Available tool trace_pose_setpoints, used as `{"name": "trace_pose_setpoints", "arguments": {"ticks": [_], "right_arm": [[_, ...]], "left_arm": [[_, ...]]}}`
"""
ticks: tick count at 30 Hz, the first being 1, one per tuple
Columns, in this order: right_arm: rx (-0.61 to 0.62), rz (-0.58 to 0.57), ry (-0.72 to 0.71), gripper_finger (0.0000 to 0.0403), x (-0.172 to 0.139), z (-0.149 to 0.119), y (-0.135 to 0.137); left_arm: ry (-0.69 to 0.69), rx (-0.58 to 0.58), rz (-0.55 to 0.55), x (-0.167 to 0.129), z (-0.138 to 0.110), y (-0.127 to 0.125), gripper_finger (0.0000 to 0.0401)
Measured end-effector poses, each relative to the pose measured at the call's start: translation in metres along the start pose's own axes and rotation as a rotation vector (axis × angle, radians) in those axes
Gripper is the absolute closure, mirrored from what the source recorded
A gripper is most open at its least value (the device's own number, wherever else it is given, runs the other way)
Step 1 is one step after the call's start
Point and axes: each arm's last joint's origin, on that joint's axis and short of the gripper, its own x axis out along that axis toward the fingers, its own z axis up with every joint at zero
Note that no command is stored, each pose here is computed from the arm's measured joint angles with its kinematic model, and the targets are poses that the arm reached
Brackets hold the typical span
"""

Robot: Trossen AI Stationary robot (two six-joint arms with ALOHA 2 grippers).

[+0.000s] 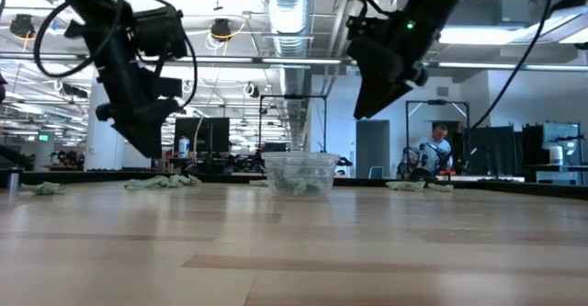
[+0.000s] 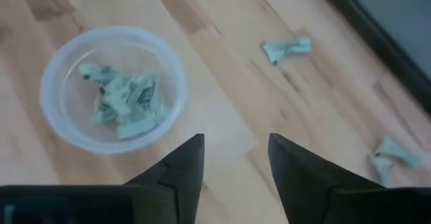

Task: Pick and place Stevia / Truvia into bins
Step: Put the green stevia packet into the transparent container

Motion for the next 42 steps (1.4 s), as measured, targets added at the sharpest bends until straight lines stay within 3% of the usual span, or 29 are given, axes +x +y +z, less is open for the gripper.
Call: {"name": "trace_pose_setpoints", "arguments": {"ticks": [4, 11, 17, 30, 42], "right_arm": [[0.000, 0.034, -0.018, 0.0227, -0.009, -0.007, 0.013], [-0.056, -0.010, -0.080, 0.0205, -0.021, -0.015, 0.028], [-0.031, -0.008, -0.084, 0.0195, -0.023, -0.017, 0.031], [-0.014, -0.019, -0.092, 0.0193, -0.023, -0.017, 0.031], [-0.012, -0.020, -0.092, 0.0193, -0.023, -0.016, 0.030]], "left_arm": [[-0.002, 0.017, -0.098, 0.011, -0.008, 0.000, 0.0269], [0.013, -0.020, -0.082, 0.015, -0.011, 0.006, 0.0269], [0.024, -0.025, -0.098, 0.014, -0.011, 0.005, 0.0269], [0.052, -0.011, -0.119, 0.014, -0.013, 0.005, 0.0269], [0.051, 0.031, -0.112, 0.014, -0.014, 0.005, 0.0245]]}}
